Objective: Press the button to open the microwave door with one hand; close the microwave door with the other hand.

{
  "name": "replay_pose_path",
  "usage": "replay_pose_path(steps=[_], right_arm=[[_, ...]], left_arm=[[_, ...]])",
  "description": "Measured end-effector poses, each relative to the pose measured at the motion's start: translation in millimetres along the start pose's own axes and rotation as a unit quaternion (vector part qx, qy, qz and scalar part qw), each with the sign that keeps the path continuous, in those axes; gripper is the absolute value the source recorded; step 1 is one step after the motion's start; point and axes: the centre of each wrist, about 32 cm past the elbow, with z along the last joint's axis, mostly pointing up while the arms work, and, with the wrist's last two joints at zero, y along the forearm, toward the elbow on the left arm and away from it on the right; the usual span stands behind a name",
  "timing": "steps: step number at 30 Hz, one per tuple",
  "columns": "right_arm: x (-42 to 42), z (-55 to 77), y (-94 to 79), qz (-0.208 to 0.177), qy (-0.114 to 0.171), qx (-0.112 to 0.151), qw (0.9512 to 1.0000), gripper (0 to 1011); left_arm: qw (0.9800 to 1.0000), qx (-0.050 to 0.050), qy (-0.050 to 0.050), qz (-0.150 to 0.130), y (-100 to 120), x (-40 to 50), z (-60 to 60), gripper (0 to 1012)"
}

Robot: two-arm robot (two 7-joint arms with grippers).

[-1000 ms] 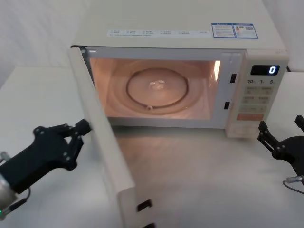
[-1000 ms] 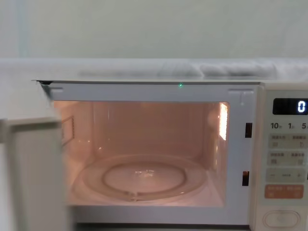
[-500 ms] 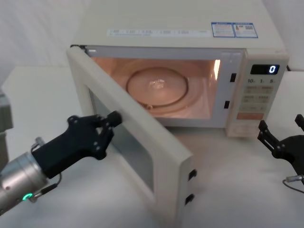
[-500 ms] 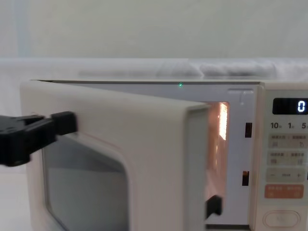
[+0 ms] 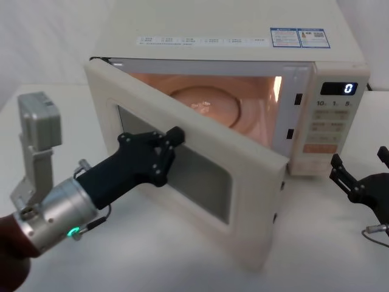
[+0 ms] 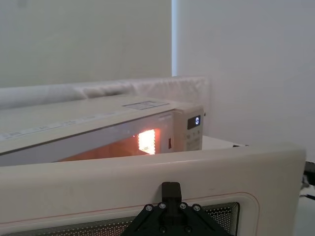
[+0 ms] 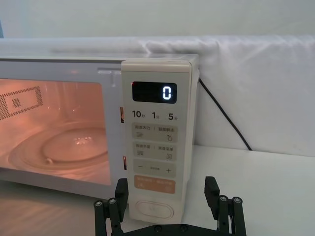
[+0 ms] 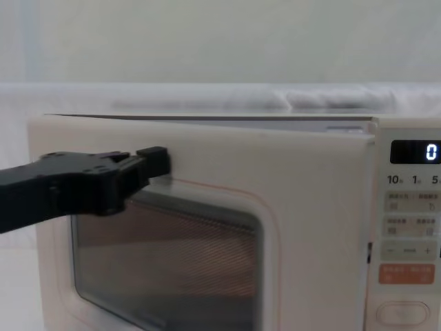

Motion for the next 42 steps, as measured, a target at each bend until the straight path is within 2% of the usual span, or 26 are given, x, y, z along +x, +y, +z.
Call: replay_pose_path(steps=[4,15,26,31,36,42], right_arm=[[0.0,0.0,0.0,0.000,0.000,0.000,1.0000,1002],[0.0,0.0,0.0,0.000,0.000,0.000,1.0000,1002],[0.0,0.0,0.0,0.000,0.000,0.000,1.0000,1002],[0.0,0.0,0.0,0.000,0.000,0.000,1.0000,1002],[0.0,0.0,0.0,0.000,0.000,0.000,1.0000,1002],[0.0,0.0,0.0,0.000,0.000,0.000,1.0000,1002]], left_arm=[[0.9999,-0.004,0.003,0.010,-9,-3.5,-2.3,0],[0.9996,-0.006,0.014,0.025,-23,-6.1,-10.3,0],[0.9994,-0.008,0.013,0.032,-40,-11.6,-14.5,0],[0.9984,-0.008,0.010,0.055,-49,-16.2,-13.8,0],[0.9971,-0.011,0.012,0.075,-59,-20.3,-13.4,0],[0.9969,-0.009,0.011,0.078,-67,-22.4,-13.9,0]])
